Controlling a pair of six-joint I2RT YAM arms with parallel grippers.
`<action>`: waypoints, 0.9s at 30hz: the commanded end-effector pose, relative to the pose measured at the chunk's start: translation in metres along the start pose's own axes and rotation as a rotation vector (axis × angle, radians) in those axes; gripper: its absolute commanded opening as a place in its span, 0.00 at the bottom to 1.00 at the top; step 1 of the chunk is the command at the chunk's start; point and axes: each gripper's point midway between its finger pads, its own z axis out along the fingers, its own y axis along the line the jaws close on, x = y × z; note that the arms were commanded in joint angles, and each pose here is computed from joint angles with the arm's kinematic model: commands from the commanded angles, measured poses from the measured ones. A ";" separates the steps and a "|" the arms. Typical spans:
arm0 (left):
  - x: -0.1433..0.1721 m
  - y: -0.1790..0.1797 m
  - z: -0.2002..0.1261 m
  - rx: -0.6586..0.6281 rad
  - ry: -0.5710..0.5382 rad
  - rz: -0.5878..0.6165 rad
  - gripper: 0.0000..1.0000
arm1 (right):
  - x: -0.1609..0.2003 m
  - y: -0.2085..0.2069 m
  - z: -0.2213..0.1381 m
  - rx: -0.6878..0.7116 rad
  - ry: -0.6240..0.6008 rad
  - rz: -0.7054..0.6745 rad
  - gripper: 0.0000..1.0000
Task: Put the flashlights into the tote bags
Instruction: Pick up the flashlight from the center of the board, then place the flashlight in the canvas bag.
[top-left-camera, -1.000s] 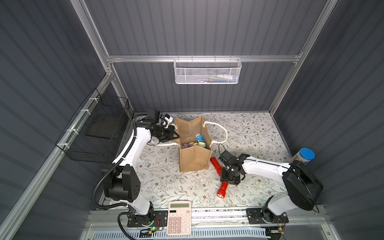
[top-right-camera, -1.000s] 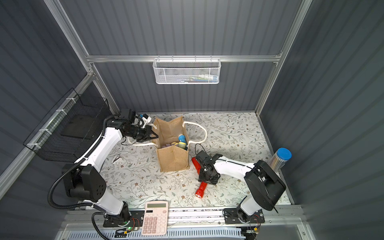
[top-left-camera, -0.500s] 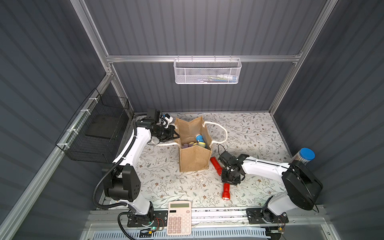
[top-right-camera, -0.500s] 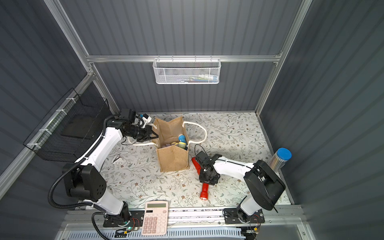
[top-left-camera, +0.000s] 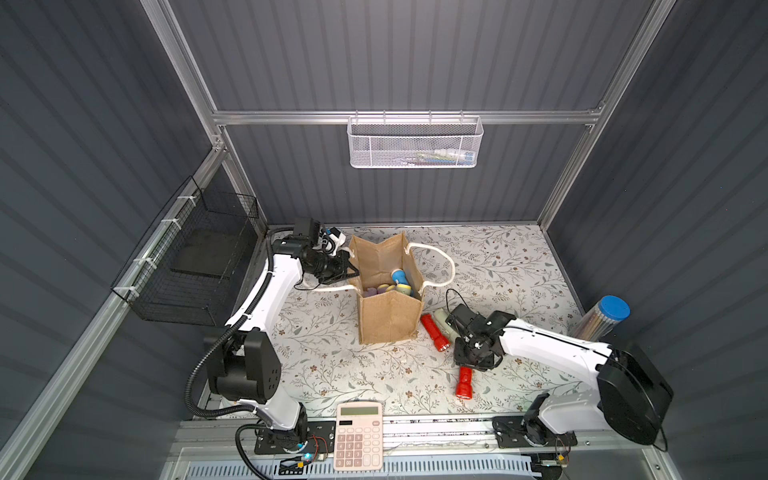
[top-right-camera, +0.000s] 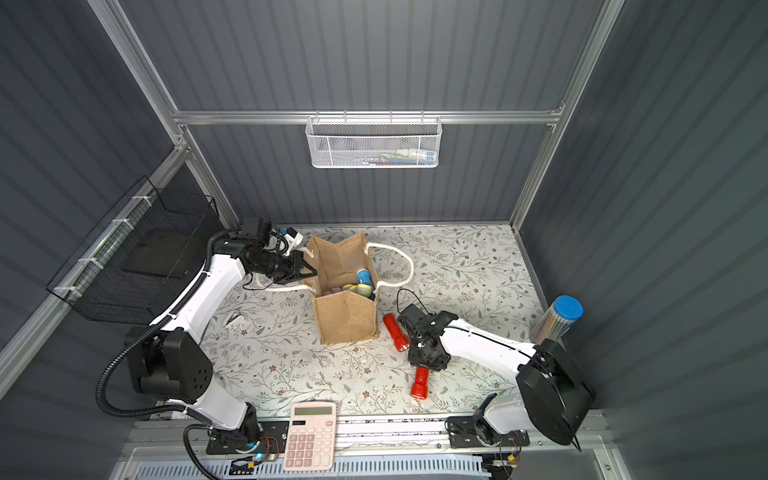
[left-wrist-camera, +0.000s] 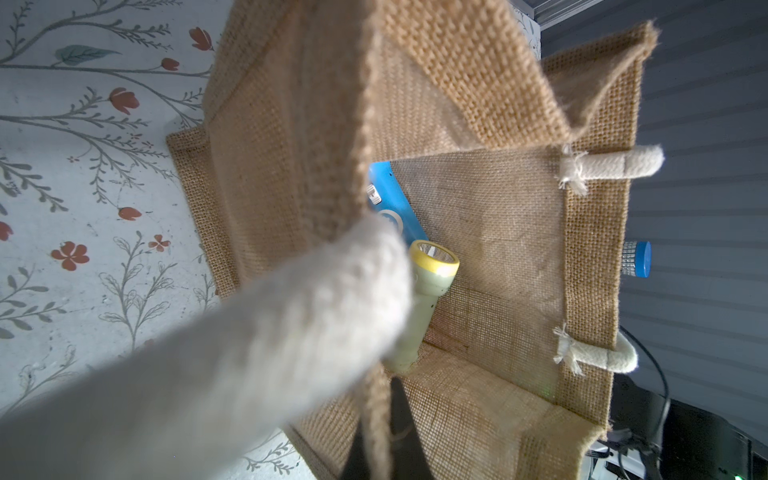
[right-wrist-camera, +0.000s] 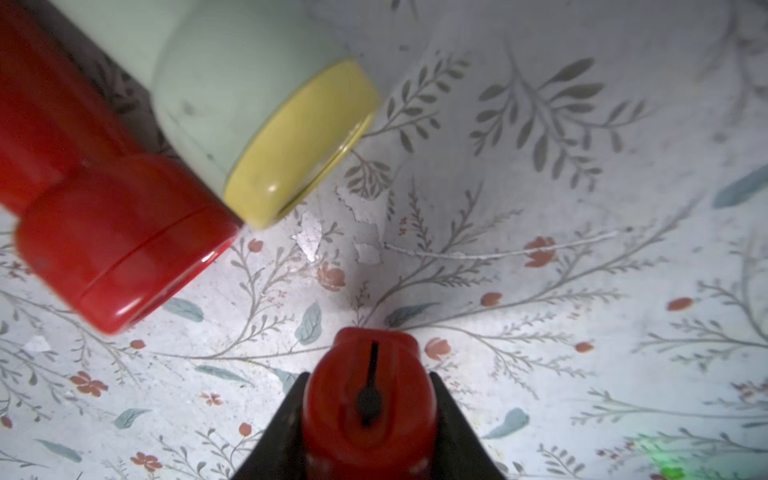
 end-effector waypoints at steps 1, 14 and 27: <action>-0.013 -0.010 -0.007 0.036 -0.040 0.033 0.00 | -0.013 -0.020 -0.021 0.071 -0.084 0.021 0.18; -0.012 -0.024 -0.015 0.084 -0.050 0.053 0.00 | -0.094 -0.014 -0.167 -0.161 -0.459 0.068 0.15; -0.010 -0.020 -0.015 0.067 -0.049 0.046 0.00 | -0.154 0.071 -0.282 -0.531 -0.712 -0.032 0.13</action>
